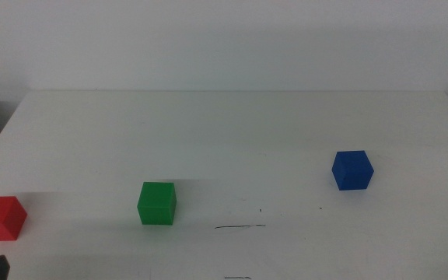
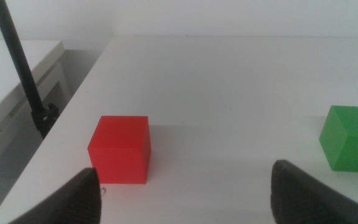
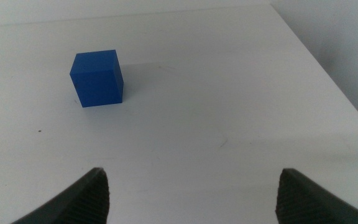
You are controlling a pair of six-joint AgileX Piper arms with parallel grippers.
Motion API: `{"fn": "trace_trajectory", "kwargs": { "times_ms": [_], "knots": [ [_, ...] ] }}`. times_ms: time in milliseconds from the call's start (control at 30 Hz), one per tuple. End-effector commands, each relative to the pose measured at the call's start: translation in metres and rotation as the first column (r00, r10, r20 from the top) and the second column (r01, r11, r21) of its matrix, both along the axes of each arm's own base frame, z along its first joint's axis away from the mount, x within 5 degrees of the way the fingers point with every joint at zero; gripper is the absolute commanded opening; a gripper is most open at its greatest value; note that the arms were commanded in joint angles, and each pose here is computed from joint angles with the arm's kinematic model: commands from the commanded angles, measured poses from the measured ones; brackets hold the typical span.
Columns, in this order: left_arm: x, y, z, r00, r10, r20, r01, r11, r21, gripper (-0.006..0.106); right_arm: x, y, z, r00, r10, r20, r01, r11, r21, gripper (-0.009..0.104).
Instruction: Stack red cubes first, then green, then blue cubes in a specific spot.
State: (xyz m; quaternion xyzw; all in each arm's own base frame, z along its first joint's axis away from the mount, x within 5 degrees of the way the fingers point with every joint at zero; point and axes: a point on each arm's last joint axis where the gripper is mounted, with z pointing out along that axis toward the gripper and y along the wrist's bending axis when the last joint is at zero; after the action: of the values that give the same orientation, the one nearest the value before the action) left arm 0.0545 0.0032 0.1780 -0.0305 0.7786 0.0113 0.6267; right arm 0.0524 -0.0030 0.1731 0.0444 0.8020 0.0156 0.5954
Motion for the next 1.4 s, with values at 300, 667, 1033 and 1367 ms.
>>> {"fn": "trace_trajectory", "kwargs": {
  "times_ms": [300, 667, 1033, 1367],
  "knots": [
    [-0.001, 0.000, 0.006, 0.998, 0.019, 0.058, -0.018, 0.999, -0.028, 0.093, 0.000, 0.000, 0.008, 0.997, 0.001, 0.077, 0.001, 1.000, -0.024, 0.074],
    [0.004, 0.001, 0.057, 0.999, 0.025, -0.034, -0.026, 0.999, -0.029, 0.093, 0.000, 0.000, 0.008, 0.997, 0.001, 0.077, 0.001, 1.000, -0.024, 0.074],
    [0.018, 0.002, 0.137, 0.941, 0.006, -0.338, -0.007, 1.000, -0.002, 0.093, 0.000, 0.000, 0.008, 0.997, 0.001, 0.077, 0.001, 1.000, -0.024, 0.074],
    [0.034, 0.005, 0.204, 0.818, 0.008, -0.575, -0.013, 1.000, -0.004, 0.093, 0.000, 0.000, 0.008, 0.997, 0.001, 0.077, 0.001, 1.000, -0.024, 0.074]
  ]
}}
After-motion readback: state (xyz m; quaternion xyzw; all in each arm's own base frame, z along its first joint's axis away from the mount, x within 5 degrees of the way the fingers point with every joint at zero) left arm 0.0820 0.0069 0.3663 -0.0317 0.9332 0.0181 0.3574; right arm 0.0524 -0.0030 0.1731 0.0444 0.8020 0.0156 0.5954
